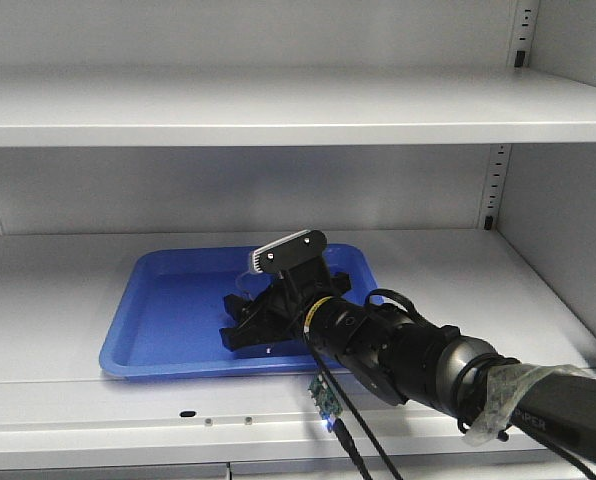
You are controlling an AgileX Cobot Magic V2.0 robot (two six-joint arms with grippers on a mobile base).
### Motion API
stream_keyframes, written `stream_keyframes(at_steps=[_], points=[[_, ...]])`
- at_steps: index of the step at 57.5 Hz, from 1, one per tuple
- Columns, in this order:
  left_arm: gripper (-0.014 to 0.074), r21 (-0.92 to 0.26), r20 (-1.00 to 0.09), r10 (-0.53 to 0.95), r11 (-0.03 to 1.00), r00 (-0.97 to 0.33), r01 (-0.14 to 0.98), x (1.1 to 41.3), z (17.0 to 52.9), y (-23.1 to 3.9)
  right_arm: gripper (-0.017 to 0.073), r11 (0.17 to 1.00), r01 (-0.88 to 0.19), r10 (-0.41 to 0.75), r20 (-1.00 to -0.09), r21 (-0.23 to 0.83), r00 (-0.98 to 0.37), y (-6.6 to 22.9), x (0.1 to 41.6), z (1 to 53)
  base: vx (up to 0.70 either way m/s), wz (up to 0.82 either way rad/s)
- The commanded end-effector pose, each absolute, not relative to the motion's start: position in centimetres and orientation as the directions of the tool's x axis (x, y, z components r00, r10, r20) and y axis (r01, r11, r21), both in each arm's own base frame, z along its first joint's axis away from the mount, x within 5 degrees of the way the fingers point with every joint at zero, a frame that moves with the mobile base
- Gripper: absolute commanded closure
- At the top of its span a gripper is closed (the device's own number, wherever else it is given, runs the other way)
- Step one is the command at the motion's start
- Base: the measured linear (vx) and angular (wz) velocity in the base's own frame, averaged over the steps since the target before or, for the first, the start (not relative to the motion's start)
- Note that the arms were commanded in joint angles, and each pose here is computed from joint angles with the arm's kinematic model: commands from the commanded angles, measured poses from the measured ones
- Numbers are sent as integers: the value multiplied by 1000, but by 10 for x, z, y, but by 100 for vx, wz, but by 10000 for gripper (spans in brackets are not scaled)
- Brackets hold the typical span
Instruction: Pick beaker and place in left cabinet
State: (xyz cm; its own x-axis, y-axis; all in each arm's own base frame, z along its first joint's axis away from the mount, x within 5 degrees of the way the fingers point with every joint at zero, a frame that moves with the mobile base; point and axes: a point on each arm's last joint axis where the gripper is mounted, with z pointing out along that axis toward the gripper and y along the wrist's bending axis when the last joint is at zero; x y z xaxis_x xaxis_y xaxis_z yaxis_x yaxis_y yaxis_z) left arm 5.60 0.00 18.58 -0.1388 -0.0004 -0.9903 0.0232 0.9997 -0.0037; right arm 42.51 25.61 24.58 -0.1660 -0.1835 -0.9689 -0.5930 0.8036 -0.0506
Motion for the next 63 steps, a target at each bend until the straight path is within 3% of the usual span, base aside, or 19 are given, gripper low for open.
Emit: stream_keyframes(at_steps=[1,11,18,33,43,63], points=[[590,-14,-999,-12,999,-33,40,55,197,-1,211,801,-597,-107,-992,-47,-66,254,422,286,0,0],[590,-14,-999,-12,999,-33,40,55,197,-1,-6,800,-598,-106,-992,-47,-63,253,421,287,0,0],[590,-14,-999,-12,999,-33,40,55,197,-1,-85,801,-596,-98,-994,-49,-50,252,419,295,0,0],[590,-14,-999,-12,999,-33,40,55,197,-1,-75,805,-591,-70,-997,-48,-14,247,411,321,0,0],[590,-14,-999,-12,999,-33,40,55,197,-1,-61,818,-575,-14,-999,16,-47,241,404,337,0,0],[590,-14,-999,-12,999,-33,40,55,197,-1,-15,808,-590,-30,-999,-10,-24,239,377,359,0,0]])
